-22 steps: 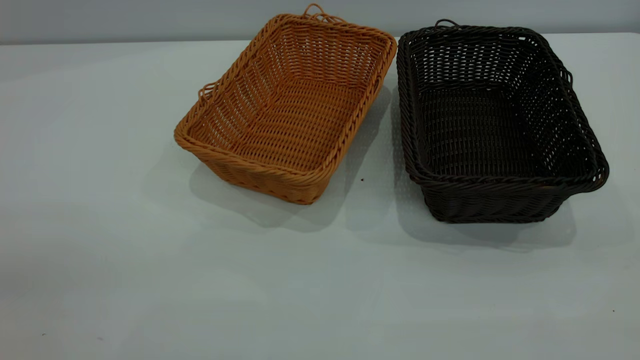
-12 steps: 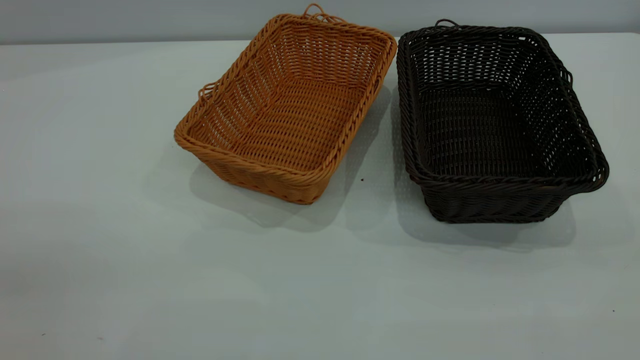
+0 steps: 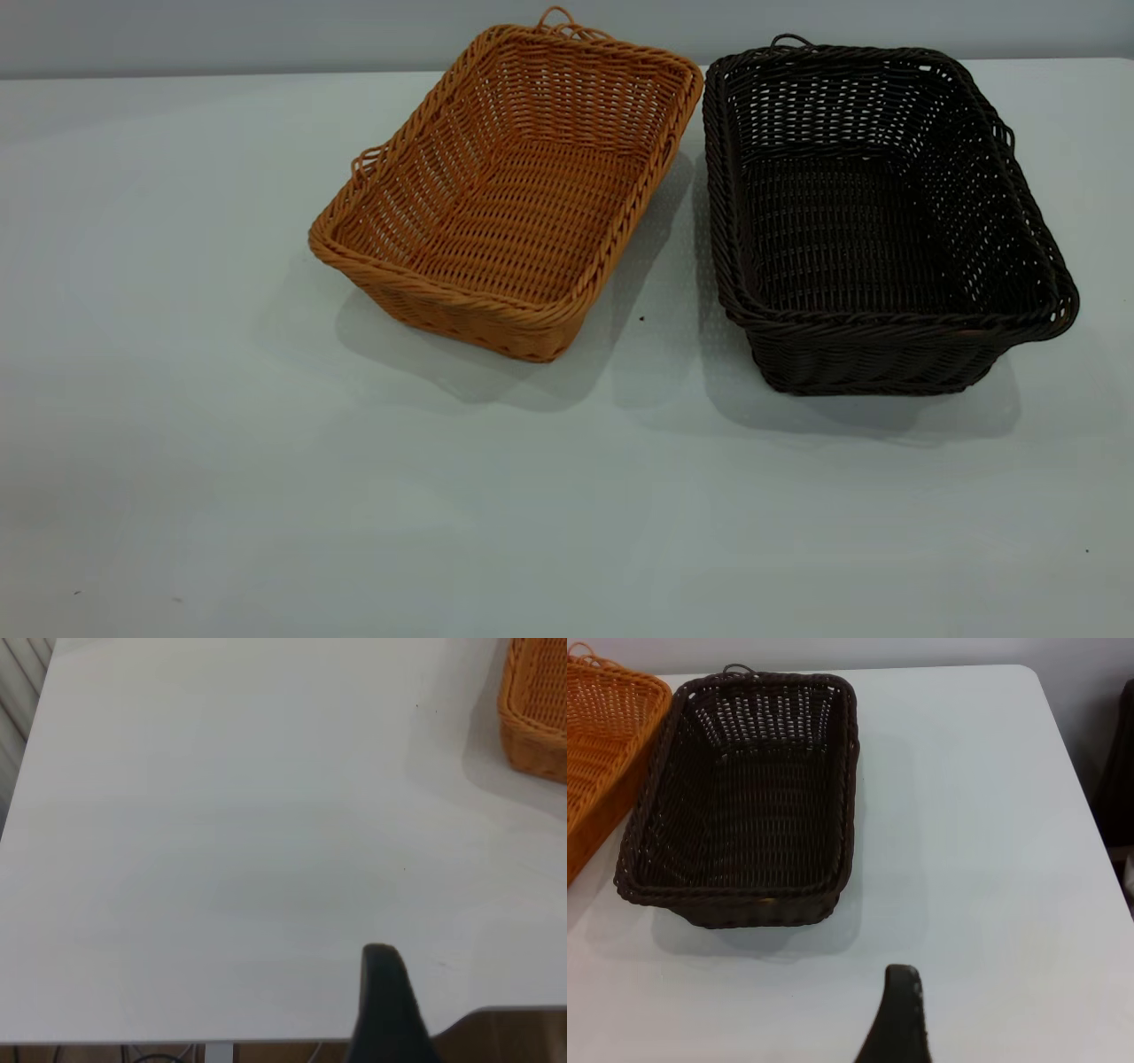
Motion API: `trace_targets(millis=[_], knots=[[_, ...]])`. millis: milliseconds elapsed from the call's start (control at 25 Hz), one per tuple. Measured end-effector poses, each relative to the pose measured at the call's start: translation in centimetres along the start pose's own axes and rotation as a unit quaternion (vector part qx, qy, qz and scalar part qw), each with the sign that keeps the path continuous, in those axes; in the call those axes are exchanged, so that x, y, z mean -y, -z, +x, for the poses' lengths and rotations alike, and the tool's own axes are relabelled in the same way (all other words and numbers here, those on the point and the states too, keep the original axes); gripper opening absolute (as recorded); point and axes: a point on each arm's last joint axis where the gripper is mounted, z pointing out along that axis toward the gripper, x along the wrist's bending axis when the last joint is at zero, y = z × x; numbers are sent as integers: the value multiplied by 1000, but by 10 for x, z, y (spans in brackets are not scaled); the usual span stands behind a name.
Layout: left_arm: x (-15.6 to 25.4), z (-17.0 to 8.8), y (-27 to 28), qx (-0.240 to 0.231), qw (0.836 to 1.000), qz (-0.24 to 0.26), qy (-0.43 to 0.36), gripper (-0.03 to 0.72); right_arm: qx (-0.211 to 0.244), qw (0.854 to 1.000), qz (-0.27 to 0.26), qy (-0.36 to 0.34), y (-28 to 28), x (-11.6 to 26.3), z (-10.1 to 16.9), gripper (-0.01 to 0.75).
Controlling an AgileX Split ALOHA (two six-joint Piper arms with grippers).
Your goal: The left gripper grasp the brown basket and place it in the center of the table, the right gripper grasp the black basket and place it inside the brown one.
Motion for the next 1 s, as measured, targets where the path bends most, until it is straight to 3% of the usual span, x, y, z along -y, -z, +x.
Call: trace_targets(millis=[560, 760, 1000], knots=[[-7, 0, 4, 0, 1000, -15, 0, 437, 0, 1000, 0, 0, 0, 0, 0, 573], [-54, -2, 1, 8, 1000, -21, 2, 437, 0, 1000, 0, 0, 0, 0, 0, 573], [-123, -5, -54, 14, 999, 32, -30, 437, 0, 1000, 0, -25, 0, 0, 0, 573]])
